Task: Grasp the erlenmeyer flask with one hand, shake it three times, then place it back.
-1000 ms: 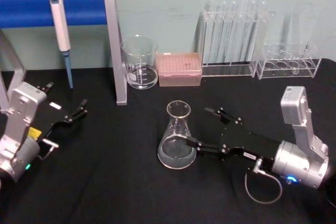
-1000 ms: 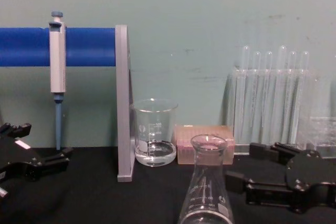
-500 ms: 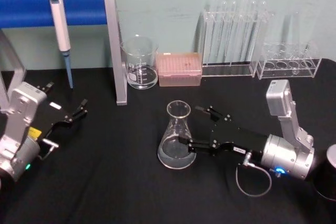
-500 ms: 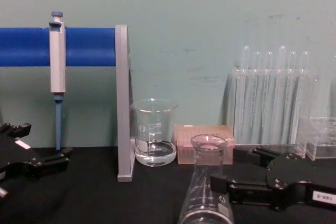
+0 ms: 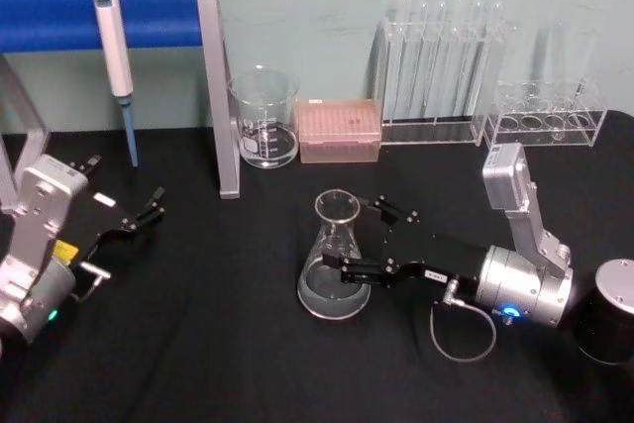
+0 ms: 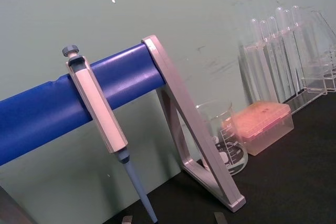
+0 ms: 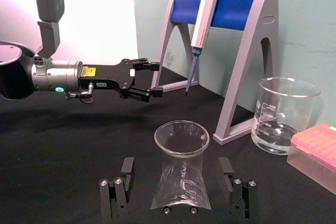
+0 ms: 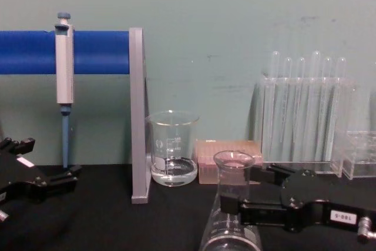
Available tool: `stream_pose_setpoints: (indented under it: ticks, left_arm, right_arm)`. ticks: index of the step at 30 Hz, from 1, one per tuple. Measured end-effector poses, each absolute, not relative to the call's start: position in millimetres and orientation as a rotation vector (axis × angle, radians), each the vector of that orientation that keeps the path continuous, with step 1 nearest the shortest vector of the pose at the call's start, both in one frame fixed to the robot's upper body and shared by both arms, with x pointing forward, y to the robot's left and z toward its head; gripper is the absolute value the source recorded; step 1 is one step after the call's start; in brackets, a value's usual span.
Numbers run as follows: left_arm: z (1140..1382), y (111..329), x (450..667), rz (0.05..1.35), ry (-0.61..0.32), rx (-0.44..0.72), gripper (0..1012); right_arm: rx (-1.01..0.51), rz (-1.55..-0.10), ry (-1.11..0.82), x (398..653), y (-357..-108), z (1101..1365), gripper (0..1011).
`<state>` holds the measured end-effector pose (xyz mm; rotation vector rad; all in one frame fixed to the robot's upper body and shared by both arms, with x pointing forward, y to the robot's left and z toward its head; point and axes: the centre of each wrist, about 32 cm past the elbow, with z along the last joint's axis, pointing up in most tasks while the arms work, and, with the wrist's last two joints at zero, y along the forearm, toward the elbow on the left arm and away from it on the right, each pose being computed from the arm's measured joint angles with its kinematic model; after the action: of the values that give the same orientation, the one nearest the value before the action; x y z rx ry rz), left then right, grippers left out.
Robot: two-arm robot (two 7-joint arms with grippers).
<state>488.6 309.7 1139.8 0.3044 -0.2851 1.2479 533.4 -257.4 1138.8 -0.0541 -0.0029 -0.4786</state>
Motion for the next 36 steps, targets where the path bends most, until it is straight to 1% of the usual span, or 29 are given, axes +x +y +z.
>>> stream_pose_setpoints:
  ticks: [21, 36]
  left_arm:
    - [1140, 310, 489, 1.248, -0.285, 0.304, 1001]
    - [1140, 310, 489, 1.248, -0.285, 0.304, 1001]
  right_arm:
    - [-0.039, -0.467, 0.006, 545, -247, 1137, 1002]
    - [-0.037, -0.468, 0.015, 547, -245, 1136, 1003]
